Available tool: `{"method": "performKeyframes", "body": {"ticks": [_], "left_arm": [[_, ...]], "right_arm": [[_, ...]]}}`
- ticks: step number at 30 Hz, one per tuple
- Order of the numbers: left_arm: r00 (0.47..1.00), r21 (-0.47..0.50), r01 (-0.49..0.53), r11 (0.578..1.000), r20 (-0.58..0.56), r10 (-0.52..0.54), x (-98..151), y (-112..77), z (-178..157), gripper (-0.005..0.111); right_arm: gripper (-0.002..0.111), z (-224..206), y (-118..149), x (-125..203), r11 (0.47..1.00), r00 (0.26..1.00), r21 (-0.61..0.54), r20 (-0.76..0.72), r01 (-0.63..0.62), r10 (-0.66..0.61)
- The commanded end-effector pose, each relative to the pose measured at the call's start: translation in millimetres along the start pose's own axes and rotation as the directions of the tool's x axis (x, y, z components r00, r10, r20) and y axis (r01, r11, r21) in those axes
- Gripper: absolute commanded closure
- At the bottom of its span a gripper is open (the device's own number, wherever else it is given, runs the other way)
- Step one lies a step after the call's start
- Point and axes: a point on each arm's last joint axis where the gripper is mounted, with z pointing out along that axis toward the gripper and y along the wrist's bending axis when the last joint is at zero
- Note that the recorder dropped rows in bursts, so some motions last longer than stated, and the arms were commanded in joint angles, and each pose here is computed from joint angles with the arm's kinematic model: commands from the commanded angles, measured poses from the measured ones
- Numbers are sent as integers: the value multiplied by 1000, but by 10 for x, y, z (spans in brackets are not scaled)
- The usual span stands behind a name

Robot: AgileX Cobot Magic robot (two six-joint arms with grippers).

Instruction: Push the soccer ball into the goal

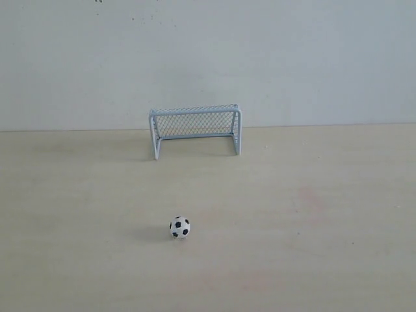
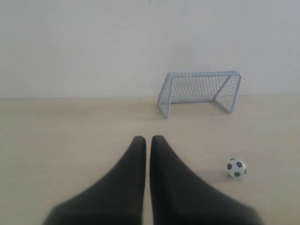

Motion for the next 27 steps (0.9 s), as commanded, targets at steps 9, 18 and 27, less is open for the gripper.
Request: {"method": "performKeyframes", "body": {"ticks": [9,18,27], "left_arm": [[993,-16,12,1000,-119,-13,282,23,44,102],[992,-11,-41,999,-120,39,282,24,44,102],[992,-10,-47,999,-120,46,282,24,44,102]], "right_arm": [[108,-4,0,-12,1000,1000,1,15,-2,2],[108,-4,0,-12,1000,1000,1,15,-2,2],[108,-4,0,-11,1000,1000,1,14,-2,2]]}}
